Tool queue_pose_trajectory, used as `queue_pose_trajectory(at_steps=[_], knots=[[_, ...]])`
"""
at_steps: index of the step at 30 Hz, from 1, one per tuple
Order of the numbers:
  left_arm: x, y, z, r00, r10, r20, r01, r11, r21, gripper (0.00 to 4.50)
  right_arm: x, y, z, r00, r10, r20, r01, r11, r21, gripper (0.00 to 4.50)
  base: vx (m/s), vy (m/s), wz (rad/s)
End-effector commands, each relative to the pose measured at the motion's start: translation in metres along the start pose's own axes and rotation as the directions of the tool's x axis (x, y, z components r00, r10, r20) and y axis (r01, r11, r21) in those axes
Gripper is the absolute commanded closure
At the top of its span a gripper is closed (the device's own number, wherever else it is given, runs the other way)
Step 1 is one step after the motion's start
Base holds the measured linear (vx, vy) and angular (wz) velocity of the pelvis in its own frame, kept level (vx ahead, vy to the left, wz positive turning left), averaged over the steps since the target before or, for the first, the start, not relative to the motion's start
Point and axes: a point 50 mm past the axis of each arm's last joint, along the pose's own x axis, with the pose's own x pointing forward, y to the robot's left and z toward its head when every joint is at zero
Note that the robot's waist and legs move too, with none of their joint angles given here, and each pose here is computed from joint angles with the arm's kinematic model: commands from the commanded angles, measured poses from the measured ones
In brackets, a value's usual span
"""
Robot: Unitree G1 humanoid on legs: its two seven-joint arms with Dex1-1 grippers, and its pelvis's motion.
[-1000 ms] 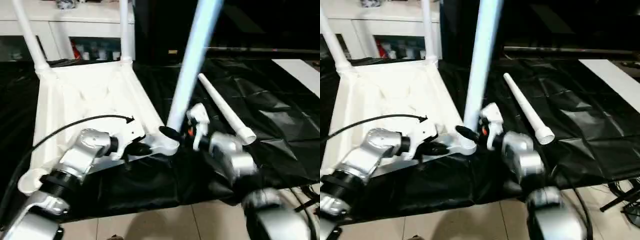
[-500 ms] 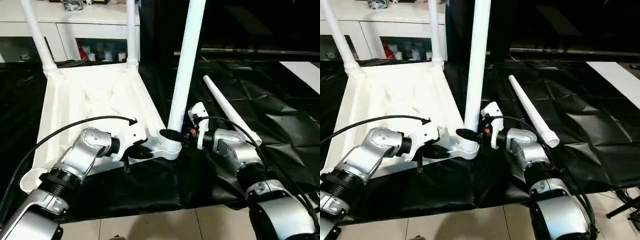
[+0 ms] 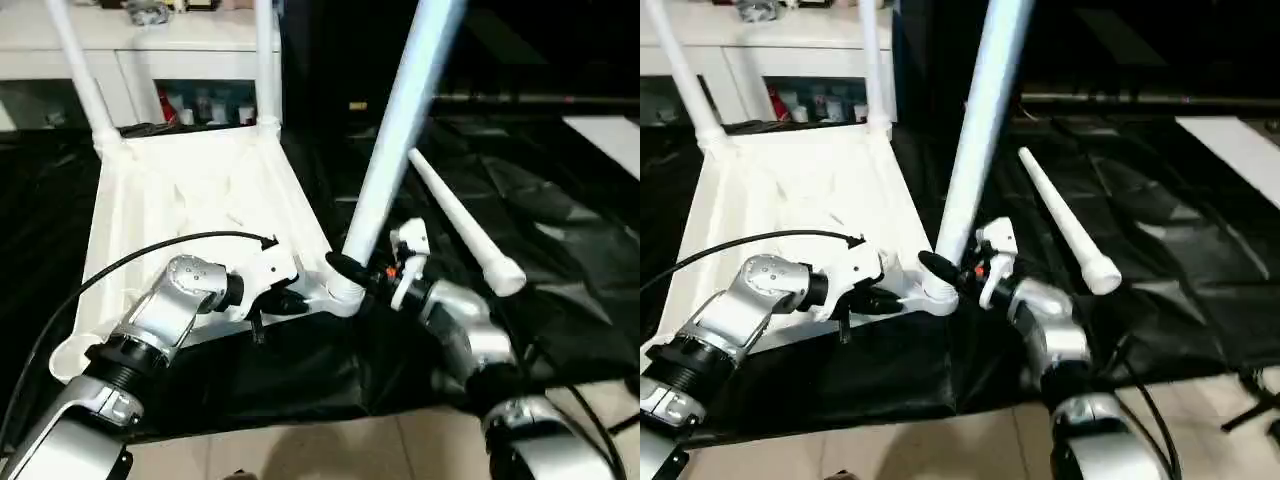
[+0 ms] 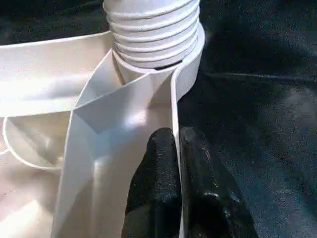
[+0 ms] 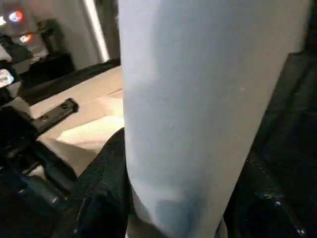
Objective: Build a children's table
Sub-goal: Rotate leg to tighten
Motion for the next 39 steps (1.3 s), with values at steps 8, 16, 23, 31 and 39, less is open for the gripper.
queue_pose_trajectory(at_steps=[8,16,23,31,39], knots=[[-0.008,0.002,-0.004,0.999,0.005,-0.032,-0.005,1.000,0.021,4.50,-0.023,0.002,-0.042,0.978,-0.150,-0.142,0.145,0.989,-0.041,2.58,0.000,0.000,0.00],[-0.004,-0.006,-0.003,0.999,-0.035,-0.041,0.037,0.998,0.043,4.50,-0.010,0.004,-0.033,0.958,0.068,-0.278,-0.089,0.994,-0.064,2.58,0.057,-0.077,0.00],[-0.001,-0.006,-0.006,0.995,-0.050,-0.083,0.055,0.996,0.069,4.50,-0.019,-0.011,-0.014,0.942,0.145,-0.303,-0.179,0.980,-0.088,2.58,0.014,-0.005,-0.04],[0.002,-0.004,-0.005,0.996,-0.044,-0.078,0.051,0.995,0.089,4.50,-0.028,-0.014,-0.014,0.966,0.112,-0.235,-0.133,0.988,-0.076,2.58,0.000,0.000,0.00],[0.000,-0.007,-0.003,0.996,-0.093,-0.014,0.094,0.987,0.133,4.50,-0.035,-0.007,-0.025,0.957,0.150,-0.249,-0.170,0.983,-0.062,2.58,0.000,0.000,0.00]])
